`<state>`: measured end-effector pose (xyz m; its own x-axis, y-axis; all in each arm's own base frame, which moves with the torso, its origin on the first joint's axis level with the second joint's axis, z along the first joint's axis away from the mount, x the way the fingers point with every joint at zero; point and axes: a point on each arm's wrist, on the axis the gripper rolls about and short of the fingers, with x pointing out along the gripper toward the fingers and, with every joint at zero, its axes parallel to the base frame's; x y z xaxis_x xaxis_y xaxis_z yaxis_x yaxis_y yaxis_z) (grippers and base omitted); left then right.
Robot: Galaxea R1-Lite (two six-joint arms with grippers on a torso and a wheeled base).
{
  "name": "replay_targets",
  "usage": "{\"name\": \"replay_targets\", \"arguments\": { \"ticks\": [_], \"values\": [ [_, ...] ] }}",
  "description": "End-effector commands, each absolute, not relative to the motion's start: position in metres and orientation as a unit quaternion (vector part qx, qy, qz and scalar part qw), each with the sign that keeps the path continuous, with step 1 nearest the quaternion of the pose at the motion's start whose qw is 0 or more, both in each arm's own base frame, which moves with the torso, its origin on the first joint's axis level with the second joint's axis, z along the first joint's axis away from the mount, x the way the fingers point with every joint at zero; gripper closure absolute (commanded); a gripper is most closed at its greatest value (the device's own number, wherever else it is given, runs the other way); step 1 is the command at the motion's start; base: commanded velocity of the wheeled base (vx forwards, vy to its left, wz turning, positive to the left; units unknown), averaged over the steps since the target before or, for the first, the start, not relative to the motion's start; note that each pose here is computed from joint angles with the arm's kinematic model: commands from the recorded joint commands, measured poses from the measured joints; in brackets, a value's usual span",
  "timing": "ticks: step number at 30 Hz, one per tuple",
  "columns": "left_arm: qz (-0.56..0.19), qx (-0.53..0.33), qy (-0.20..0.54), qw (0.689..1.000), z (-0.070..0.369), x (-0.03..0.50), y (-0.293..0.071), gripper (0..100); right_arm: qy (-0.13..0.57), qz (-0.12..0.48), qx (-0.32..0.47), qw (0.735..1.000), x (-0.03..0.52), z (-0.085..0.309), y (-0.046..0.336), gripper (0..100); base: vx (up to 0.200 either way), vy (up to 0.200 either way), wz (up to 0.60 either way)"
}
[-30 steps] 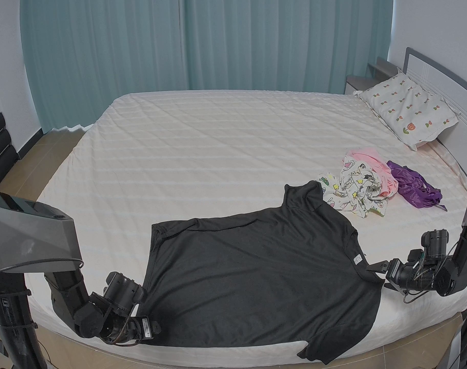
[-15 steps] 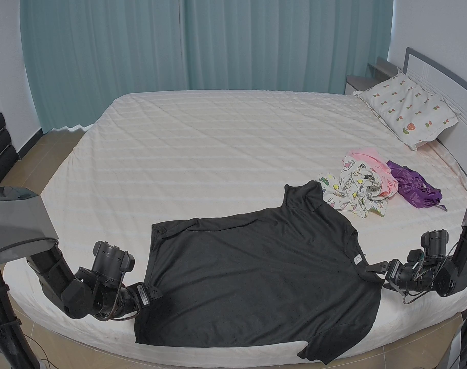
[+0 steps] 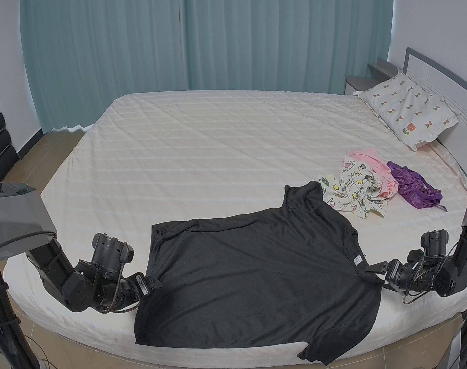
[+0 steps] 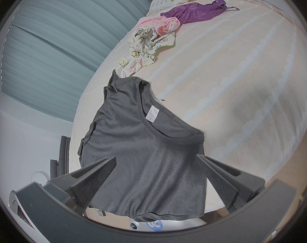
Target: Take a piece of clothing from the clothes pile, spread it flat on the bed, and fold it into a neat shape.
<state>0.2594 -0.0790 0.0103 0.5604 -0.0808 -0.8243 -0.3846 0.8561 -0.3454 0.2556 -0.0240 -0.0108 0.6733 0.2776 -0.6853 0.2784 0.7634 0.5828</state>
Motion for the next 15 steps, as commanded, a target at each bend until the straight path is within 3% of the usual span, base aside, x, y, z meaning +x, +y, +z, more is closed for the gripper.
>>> {"name": "replay_targets", "arguments": {
  "ticks": [1,4,15],
  "values": [
    [0.091,-0.254,0.46,0.846,0.0091,0.2605,-0.0782,0,0.405,0.001,0.344,0.847,0.2554,-0.0113,-0.0233,0,0.2,0.0,0.0],
    [0.09,-0.254,0.459,0.846,0.0092,0.2603,-0.0786,0,0.406,0.001,0.343,0.847,0.255,-0.0114,-0.0233,0,0.2,0.0,0.0],
    [0.093,-0.253,0.464,0.844,0.0052,0.2616,-0.079,0,0.407,0.003,0.342,0.847,0.2551,-0.0114,-0.0217,0,0.0,0.0,0.0]
  ]
}}
